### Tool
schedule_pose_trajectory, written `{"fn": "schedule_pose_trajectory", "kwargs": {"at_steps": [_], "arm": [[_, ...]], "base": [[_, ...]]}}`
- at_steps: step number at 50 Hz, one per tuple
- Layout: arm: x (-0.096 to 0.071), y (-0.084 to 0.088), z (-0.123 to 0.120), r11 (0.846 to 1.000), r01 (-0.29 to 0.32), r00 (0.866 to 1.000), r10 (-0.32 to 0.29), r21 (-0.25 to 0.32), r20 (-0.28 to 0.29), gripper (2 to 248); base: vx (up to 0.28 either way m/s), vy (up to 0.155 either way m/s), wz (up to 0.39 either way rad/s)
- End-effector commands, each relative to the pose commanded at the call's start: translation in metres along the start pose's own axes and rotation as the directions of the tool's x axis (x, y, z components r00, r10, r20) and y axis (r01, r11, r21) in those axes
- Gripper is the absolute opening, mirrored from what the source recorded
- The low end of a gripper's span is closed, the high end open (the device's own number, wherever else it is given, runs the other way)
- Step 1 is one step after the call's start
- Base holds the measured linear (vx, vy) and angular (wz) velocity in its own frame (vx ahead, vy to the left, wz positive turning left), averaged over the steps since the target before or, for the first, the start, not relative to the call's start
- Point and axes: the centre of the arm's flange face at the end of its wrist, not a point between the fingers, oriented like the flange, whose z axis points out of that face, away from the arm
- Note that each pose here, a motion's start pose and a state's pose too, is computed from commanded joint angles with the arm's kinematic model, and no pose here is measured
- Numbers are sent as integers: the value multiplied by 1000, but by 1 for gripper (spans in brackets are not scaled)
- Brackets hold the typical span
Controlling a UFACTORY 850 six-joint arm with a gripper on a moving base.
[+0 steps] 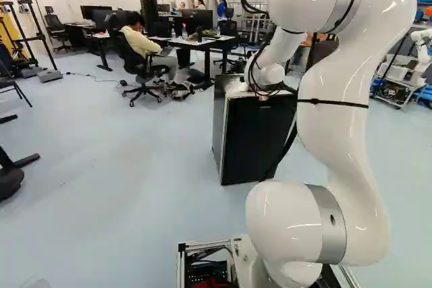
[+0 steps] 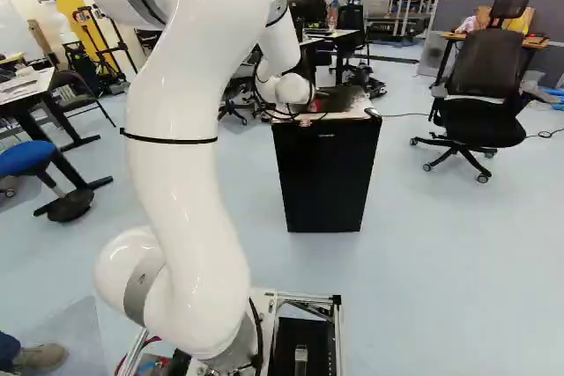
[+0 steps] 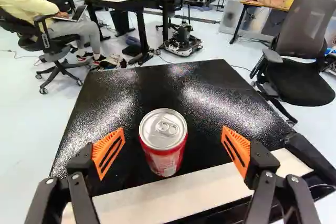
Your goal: Grab a drink from the fridge
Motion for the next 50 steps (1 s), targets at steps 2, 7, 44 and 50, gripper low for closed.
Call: {"fn": "schedule_pose_trajectory", "kwargs": {"at_steps": [2,7,44,50], "arm": [[0,0,0,1000,0,1000,0,0,0,247],[0,0,0,1000,0,1000,0,0,0,247],[6,0,-4,1000,1,1000,-1,0,-10,100],[11,0,-7,1000,1,1000,-1,-1,-20,100]], "base": [[0,0,0],[0,0,0],[0,0,0],[0,0,0]]}}
